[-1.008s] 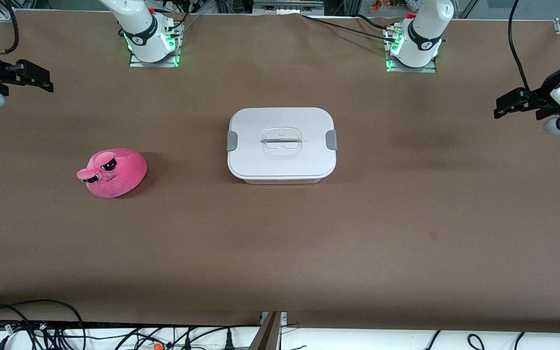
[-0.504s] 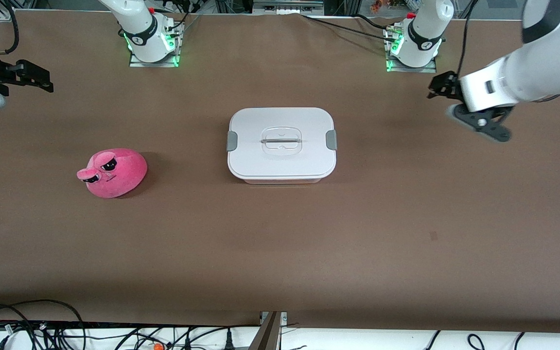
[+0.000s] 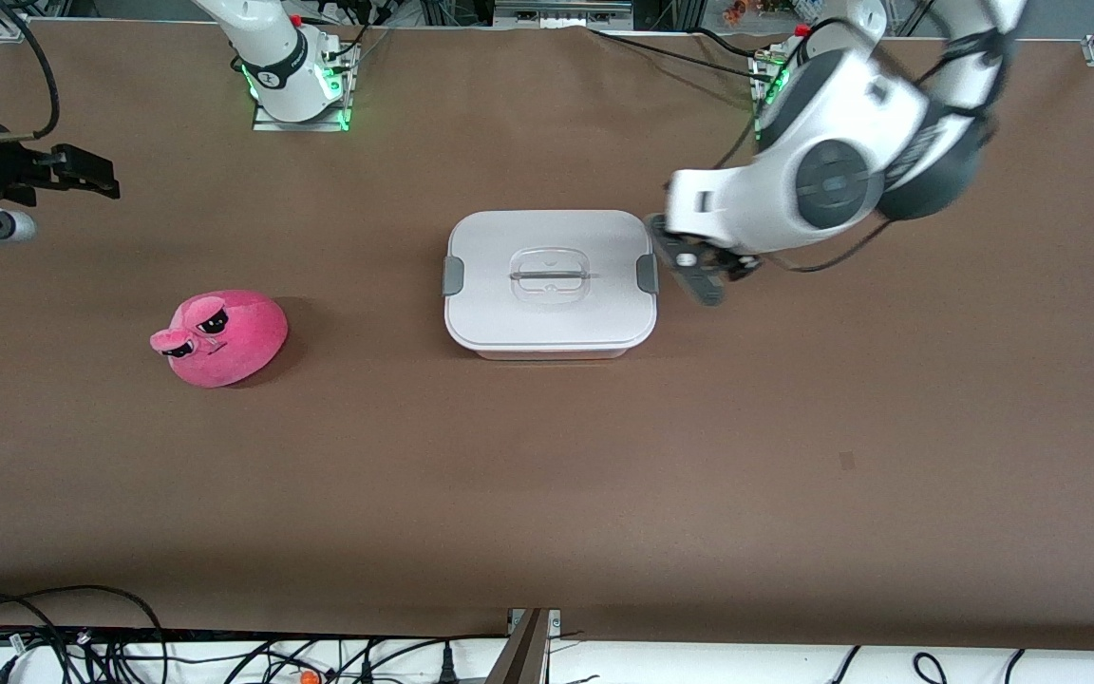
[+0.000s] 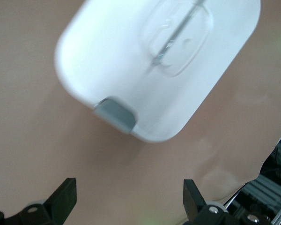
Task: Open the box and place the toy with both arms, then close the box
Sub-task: 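Reach the left gripper to the lid handle while the right gripper approaches the toy, then grasp the lid handle with the left gripper while the right gripper grasps the toy, then lift the lid off the box with the left gripper and set it aside, then carry the pink toy into the box and release it with the right gripper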
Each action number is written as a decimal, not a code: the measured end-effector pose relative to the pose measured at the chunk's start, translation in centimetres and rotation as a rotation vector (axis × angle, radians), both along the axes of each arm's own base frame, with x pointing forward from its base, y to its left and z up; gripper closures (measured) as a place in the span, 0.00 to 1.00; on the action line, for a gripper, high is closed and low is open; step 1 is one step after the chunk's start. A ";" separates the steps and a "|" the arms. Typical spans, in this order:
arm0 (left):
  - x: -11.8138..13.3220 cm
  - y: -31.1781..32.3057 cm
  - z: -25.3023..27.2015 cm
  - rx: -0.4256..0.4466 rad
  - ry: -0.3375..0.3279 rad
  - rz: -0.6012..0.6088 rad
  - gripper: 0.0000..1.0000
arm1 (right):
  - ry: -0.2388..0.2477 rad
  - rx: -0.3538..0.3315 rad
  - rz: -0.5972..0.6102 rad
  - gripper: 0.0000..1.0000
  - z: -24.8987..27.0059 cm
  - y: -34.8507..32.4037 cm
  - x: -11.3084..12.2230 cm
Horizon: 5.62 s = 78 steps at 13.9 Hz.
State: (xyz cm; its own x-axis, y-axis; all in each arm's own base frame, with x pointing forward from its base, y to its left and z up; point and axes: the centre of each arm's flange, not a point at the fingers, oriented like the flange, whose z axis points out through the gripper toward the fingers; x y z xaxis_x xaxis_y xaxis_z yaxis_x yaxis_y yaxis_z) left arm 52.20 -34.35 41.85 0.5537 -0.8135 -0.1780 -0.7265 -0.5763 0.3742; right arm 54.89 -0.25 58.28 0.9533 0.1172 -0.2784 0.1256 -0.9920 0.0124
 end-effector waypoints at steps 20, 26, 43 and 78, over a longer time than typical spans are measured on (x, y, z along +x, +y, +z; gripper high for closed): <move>-4.3 -18.4 -9.9 0.196 -0.202 -0.334 0.04 | 0.107 0.135 0.443 0.00 -25.4 -4.3 4.4; -4.0 -18.8 -9.3 0.188 -0.219 -0.323 0.66 | -0.010 0.159 0.476 0.00 -27.6 -3.7 4.8; -3.7 -18.8 -6.0 0.177 -0.239 -0.313 0.94 | -0.165 0.245 0.473 0.74 -29.0 1.2 7.1; 9.4 16.0 3.1 -0.133 0.149 -0.772 0.94 | -0.104 0.140 0.701 0.58 -18.2 48.7 -5.7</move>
State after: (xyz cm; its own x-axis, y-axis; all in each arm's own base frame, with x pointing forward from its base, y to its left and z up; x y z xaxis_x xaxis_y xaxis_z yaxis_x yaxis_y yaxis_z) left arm 61.56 -18.39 44.96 -0.1969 -0.9771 -0.0803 -0.8391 0.1256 0.5293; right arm 49.17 48.45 40.12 0.6616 0.7387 -0.1284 0.7380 -0.6719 -0.0624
